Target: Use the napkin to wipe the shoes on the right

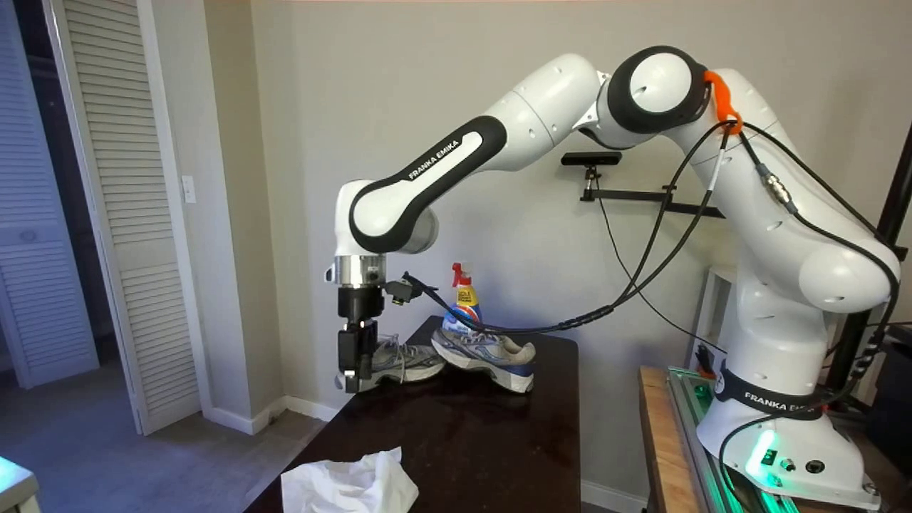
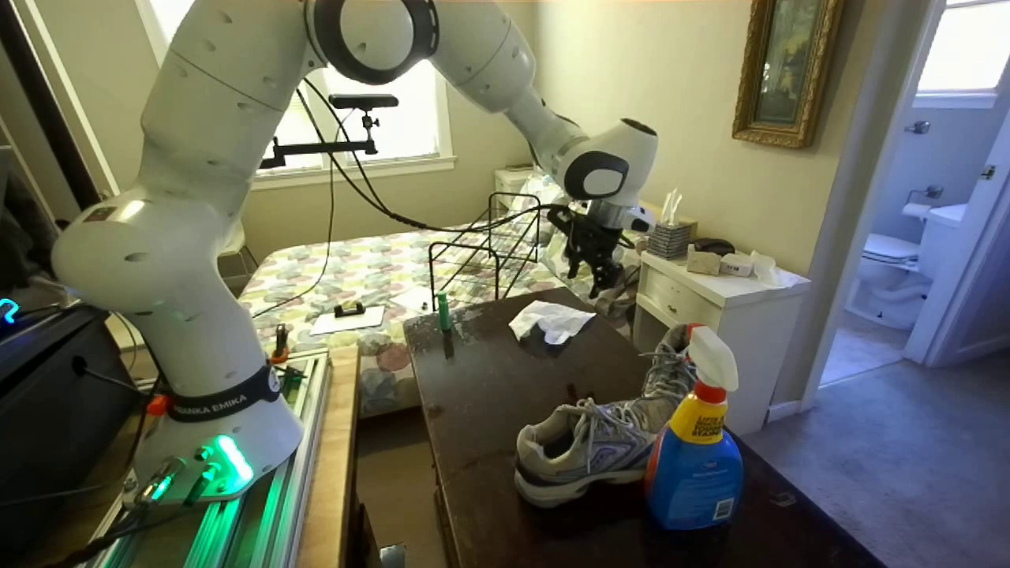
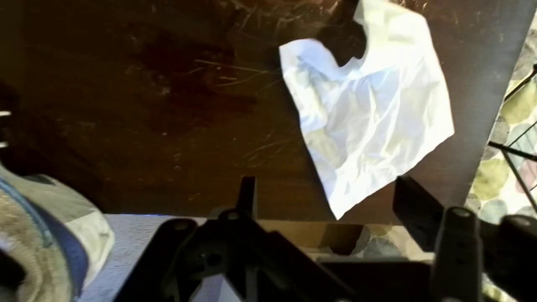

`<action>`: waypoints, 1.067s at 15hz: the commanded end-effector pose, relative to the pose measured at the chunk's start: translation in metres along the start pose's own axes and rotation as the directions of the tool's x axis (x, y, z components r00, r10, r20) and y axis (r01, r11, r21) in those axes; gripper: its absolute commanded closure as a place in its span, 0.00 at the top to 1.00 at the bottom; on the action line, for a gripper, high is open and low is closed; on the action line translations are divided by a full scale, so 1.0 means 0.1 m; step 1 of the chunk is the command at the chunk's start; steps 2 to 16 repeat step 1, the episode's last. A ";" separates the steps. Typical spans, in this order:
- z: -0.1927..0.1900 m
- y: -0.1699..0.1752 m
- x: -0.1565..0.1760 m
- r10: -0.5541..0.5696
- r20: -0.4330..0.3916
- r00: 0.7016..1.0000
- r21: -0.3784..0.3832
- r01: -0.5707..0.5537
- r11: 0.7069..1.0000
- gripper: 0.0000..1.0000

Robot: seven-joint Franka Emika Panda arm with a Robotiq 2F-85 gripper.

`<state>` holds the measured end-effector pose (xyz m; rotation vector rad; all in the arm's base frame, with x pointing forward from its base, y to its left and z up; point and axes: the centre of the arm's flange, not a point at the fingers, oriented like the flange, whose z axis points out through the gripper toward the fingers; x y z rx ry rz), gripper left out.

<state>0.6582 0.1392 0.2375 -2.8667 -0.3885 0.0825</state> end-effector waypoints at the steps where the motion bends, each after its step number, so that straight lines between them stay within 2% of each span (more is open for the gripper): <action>1: -0.04 0.07 -0.02 0.012 -0.011 1.000 -0.007 -0.012 1.000 0.91; 16: -0.04 0.07 -0.02 0.012 -0.011 1.000 -0.007 -0.012 1.000 0.91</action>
